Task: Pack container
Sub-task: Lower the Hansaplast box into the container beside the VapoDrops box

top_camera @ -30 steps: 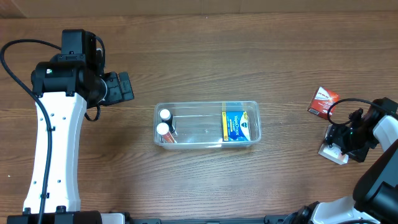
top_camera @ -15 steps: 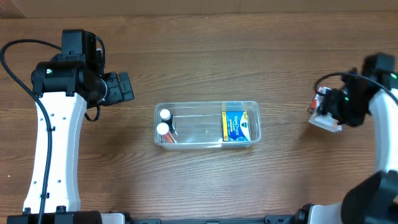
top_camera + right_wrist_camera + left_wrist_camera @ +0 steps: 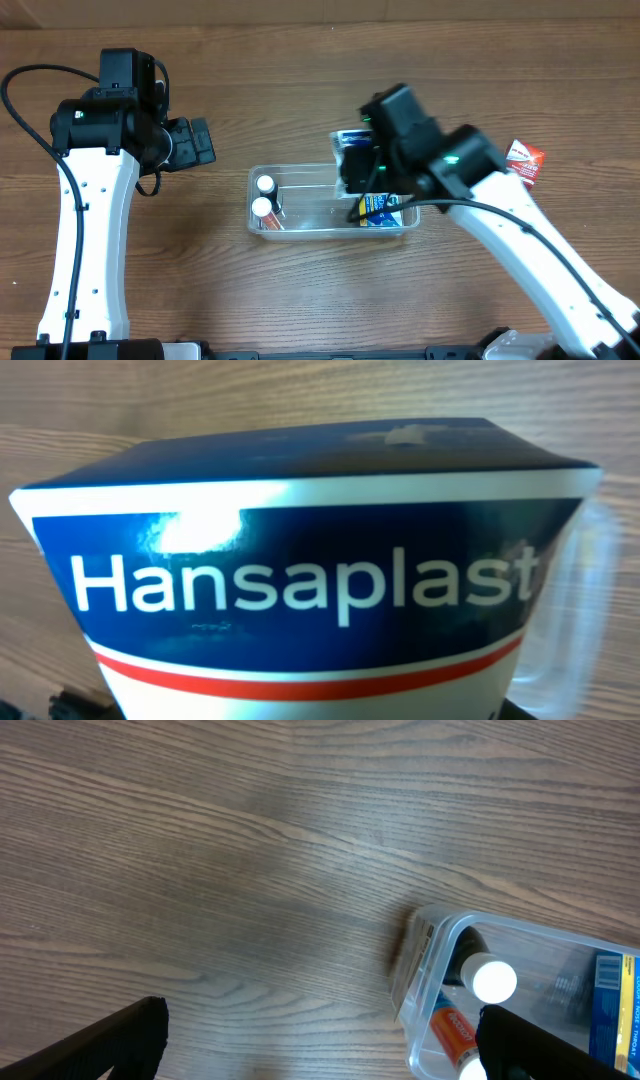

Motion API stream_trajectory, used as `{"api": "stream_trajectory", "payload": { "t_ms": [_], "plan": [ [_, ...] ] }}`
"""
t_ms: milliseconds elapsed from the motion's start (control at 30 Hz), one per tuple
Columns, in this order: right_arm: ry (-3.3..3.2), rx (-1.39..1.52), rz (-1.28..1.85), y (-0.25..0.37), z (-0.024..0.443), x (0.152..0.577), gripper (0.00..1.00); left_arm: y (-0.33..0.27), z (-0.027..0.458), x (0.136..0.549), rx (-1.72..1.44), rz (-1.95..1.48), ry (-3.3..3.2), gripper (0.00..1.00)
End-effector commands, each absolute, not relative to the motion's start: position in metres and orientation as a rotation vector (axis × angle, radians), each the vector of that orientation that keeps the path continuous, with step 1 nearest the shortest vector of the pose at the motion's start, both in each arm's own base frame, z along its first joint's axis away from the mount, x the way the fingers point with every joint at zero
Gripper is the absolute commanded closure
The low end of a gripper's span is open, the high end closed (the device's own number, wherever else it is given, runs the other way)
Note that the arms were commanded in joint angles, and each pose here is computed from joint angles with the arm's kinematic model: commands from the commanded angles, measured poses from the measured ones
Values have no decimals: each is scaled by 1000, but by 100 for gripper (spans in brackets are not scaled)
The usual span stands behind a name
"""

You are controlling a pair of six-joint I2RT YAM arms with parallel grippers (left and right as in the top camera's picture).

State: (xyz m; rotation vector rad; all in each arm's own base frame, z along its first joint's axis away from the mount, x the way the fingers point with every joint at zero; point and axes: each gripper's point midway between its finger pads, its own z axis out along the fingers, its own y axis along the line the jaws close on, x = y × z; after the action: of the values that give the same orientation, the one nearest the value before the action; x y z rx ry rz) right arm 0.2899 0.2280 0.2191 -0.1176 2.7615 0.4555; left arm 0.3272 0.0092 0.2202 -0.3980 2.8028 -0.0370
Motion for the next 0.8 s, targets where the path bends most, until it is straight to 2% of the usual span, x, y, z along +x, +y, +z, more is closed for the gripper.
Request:
{"api": "stream_trajectory", "payload": {
  "t_ms": [0, 167, 400, 433, 467, 533, 633, 767],
  "plan": [
    [2848, -40, 375, 247, 181, 299, 41, 9, 219, 324, -387, -38, 2815, 0],
    [3057, -8, 254, 252, 115, 291, 41, 10, 219, 324, -387, -36, 2816, 0],
    [3073, -7, 248, 251, 111, 290, 40, 10, 219, 324, -387, -34, 2816, 0],
    [3077, -7, 244, 251, 111, 289, 34, 10, 219, 324, -387, -33, 2816, 0],
    [3083, -7, 237, 250, 111, 287, 21, 10, 219, 324, -387, -33, 2817, 0],
    [3092, -7, 228, 248, 110, 285, 18, 10, 219, 324, -388, -33, 2816, 0],
    [3094, -6, 226, 248, 110, 285, 18, 10, 219, 324, -387, -33, 2817, 0],
    [3094, -7, 225, 248, 110, 285, 29, 10, 219, 324, -387, -33, 2817, 0]
  ]
}}
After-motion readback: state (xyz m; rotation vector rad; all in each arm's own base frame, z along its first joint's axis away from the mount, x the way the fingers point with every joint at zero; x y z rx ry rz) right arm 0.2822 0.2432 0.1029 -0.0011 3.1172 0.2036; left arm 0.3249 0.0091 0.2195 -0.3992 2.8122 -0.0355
